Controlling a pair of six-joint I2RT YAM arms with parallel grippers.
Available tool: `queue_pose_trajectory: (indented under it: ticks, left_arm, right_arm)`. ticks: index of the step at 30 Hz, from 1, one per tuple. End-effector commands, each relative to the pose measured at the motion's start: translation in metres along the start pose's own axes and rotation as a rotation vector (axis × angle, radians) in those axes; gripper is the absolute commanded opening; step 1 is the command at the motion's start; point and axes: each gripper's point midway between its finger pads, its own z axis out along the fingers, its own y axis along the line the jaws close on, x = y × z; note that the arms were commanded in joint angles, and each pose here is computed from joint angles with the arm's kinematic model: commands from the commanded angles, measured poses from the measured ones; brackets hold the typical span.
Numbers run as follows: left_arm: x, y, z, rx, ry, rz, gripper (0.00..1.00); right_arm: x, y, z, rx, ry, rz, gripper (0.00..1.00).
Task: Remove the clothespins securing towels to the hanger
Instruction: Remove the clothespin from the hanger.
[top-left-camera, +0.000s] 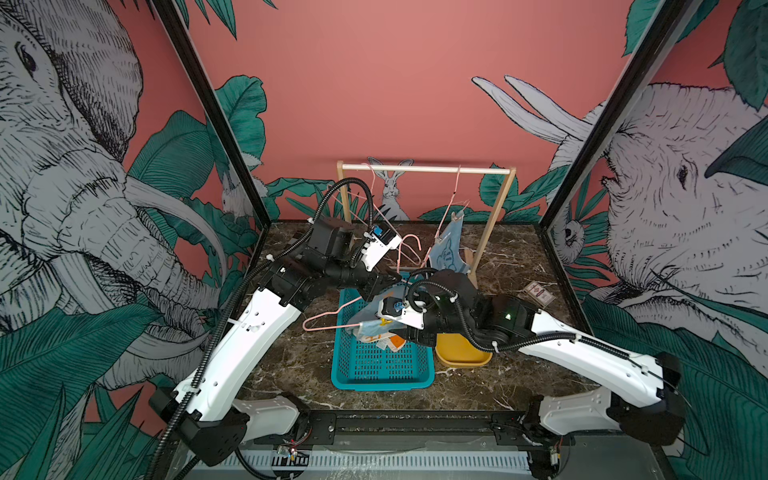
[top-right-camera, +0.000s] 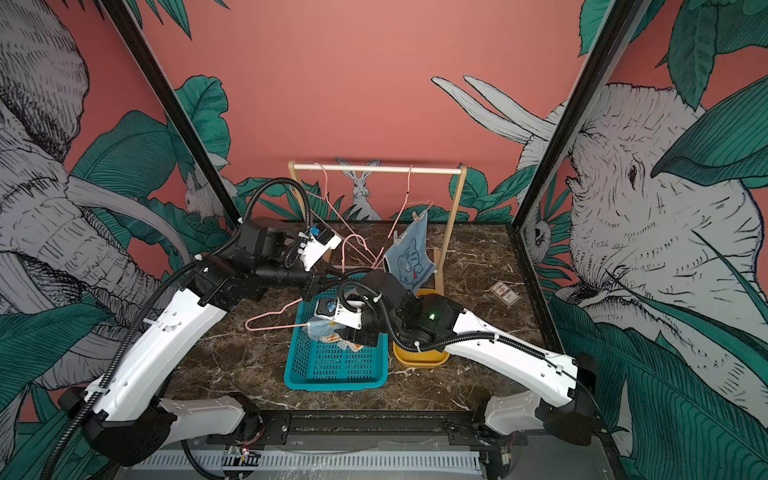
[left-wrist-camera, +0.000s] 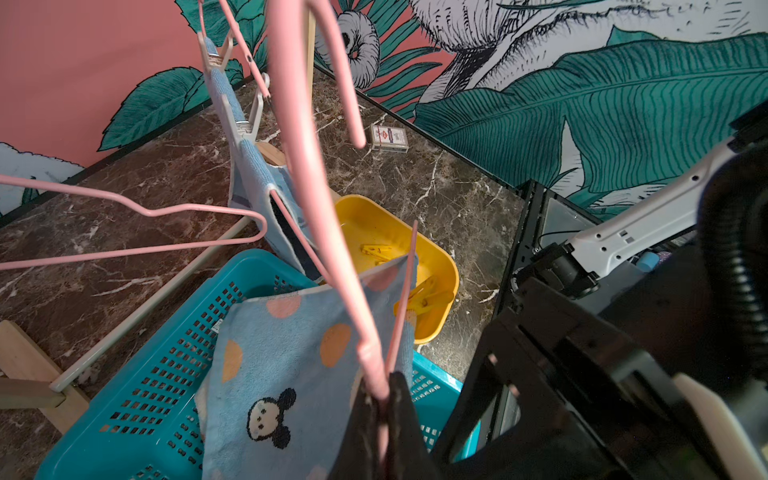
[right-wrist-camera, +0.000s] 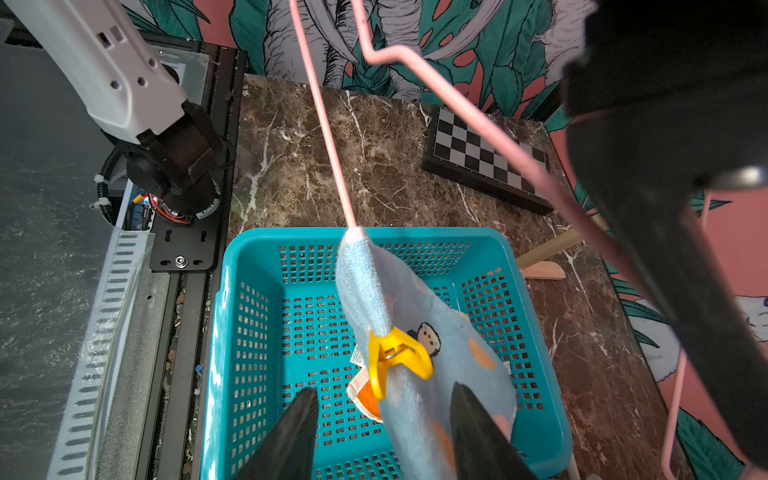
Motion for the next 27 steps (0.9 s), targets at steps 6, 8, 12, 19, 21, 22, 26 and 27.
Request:
queue_pose_trajectory:
  ticks: [6, 8, 12, 19, 21, 22, 26, 27]
  left_arm:
    - [-0.007, -0.009, -0.007, 0.041, -0.021, 0.022, 0.0]
    - [-0.007, -0.009, -0.008, 0.039, -0.019, 0.023, 0.0]
    - [-0.008, -0.01, -0.009, 0.04, -0.023, 0.028, 0.0]
    - [-0.008, -0.011, -0.009, 0.045, -0.021, 0.027, 0.0]
    - [-0.008, -0.01, -0.009, 0.043, -0.022, 0.026, 0.0]
    - [-0.008, -0.011, -0.009, 0.042, -0.023, 0.027, 0.0]
    - [-0.009, -0.01, -0.009, 0.04, -0.023, 0.028, 0.0]
    - [-0.009, -0.011, -0.01, 0.04, -0.024, 0.03, 0.0]
  right_arm:
    - [-0.005, 0.0, 0.007, -0.016, 0.014, -0.042, 0.52]
    - [-0.006, 0.001, 0.008, -0.029, 0.014, -0.045, 0.52]
    - [-0.005, 0.001, 0.01, -0.031, 0.021, -0.053, 0.51]
    - [-0.007, 0.001, 0.011, -0.035, 0.018, -0.056, 0.42]
    - [-0.008, 0.001, 0.011, -0.038, 0.015, -0.054, 0.4]
    - [-0.008, 0.001, 0.011, -0.037, 0.013, -0.055, 0.39]
    - [-0.008, 0.003, 0.013, -0.046, 0.014, -0.053, 0.34]
    - [-0.008, 0.003, 0.013, -0.048, 0.014, -0.053, 0.33]
